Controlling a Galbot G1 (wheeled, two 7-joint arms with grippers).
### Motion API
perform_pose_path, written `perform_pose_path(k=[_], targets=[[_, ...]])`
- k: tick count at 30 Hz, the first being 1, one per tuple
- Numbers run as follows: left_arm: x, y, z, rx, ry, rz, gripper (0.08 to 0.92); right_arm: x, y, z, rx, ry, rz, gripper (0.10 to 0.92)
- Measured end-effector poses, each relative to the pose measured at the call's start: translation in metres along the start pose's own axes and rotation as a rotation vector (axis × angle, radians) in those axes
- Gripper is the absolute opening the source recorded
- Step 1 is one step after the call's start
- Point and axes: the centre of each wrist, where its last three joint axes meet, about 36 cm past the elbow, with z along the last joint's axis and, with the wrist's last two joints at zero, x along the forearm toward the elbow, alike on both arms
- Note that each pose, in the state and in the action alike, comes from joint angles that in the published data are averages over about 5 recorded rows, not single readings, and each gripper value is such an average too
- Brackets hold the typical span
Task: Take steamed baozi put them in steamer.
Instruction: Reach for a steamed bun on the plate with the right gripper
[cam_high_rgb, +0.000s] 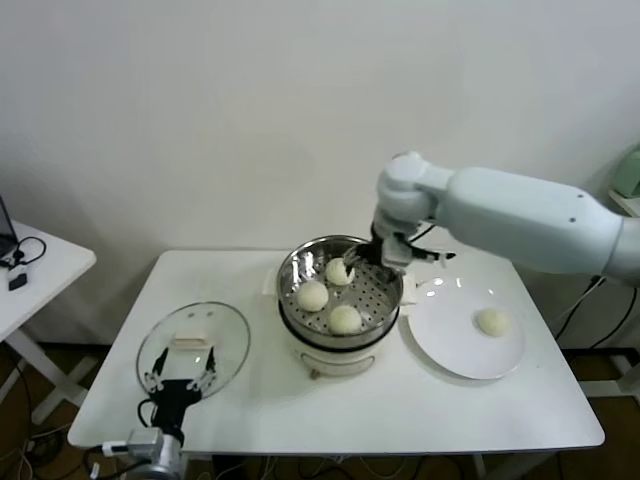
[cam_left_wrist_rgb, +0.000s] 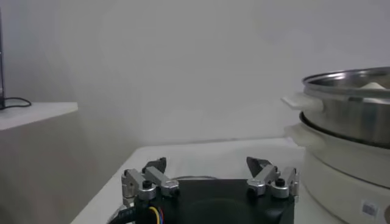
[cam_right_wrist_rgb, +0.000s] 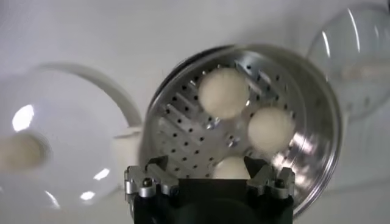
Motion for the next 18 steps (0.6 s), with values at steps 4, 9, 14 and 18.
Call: perform_pose_path(k=[4, 9, 14, 18], targets=[[0.001, 0.001, -0.004, 0.004, -0.009, -0.002, 0.823, 0.006, 0.048, 0.035, -0.301, -0.012, 0.001, 0.823], [0.001, -0.002, -0.01, 0.012, -0.019, 0.001, 0.823, 0.01, 0.112, 0.07, -0.61, -0.005, -0.008, 0.823], [0.004, -0.003, -0.011, 0.014, -0.019, 0.003, 0.823, -0.001, 0.168, 0.091, -0.806, 0.011, -0.045, 0.823], [0.006, -0.002, -0.012, 0.012, -0.019, -0.002, 0.823, -0.018, 0.201, 0.101, -0.886, 0.035, -0.083, 0.823]])
